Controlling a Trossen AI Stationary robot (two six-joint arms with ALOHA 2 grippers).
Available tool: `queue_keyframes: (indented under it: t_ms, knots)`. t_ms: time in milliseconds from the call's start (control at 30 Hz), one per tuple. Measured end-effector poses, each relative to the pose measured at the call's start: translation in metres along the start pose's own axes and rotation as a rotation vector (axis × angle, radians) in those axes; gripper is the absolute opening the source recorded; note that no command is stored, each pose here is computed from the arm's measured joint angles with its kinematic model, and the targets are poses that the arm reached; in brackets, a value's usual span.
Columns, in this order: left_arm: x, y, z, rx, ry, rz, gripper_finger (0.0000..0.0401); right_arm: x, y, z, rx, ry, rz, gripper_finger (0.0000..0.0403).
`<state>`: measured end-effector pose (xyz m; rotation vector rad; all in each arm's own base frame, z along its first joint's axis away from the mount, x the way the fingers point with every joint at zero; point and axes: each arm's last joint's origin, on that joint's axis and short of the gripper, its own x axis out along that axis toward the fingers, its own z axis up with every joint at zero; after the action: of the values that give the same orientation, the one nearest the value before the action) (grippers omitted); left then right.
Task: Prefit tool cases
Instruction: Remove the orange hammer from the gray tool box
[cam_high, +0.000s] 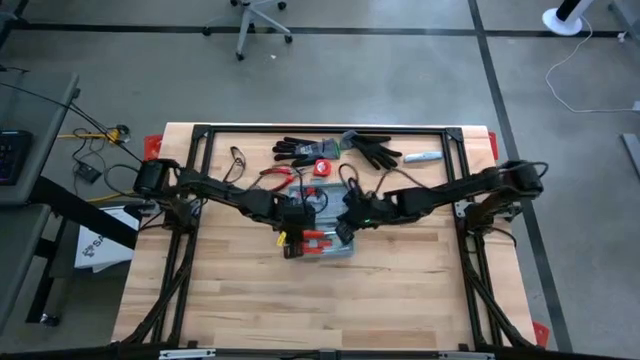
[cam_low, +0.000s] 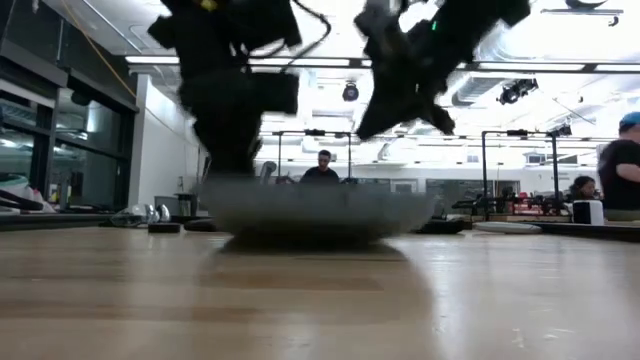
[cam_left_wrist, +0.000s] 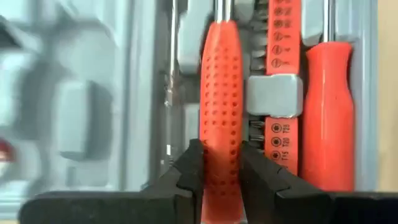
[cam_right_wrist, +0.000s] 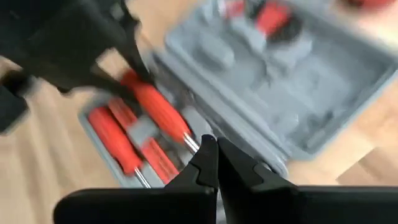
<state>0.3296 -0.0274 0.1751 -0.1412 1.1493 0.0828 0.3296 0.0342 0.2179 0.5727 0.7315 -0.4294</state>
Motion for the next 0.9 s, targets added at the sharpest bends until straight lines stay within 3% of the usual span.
queue_keyframes:
  t_ms: [100, 367, 633, 900]
  knots:
    - [-0.017, 0.003, 0.006, -0.02, -0.068, 0.005, 0.0001, -0.014, -0.001, 0.006, 0.004, -0.047, -0.014, 0.0]
    - [-0.051, 0.013, 0.014, -0.074, -0.2, 0.028, 0.0004, -0.026, -0.005, 0.008, -0.025, -0.054, -0.052, 0.0]
    - [-0.036, 0.016, 0.013, -0.072, -0.159, 0.03, 0.0002, -0.021, -0.011, -0.001, -0.098, 0.069, -0.083, 0.0]
    - [-0.021, 0.011, 0.018, -0.07, -0.171, -0.037, 0.0001, 0.017, -0.023, -0.014, -0.124, 0.223, -0.136, 0.0]
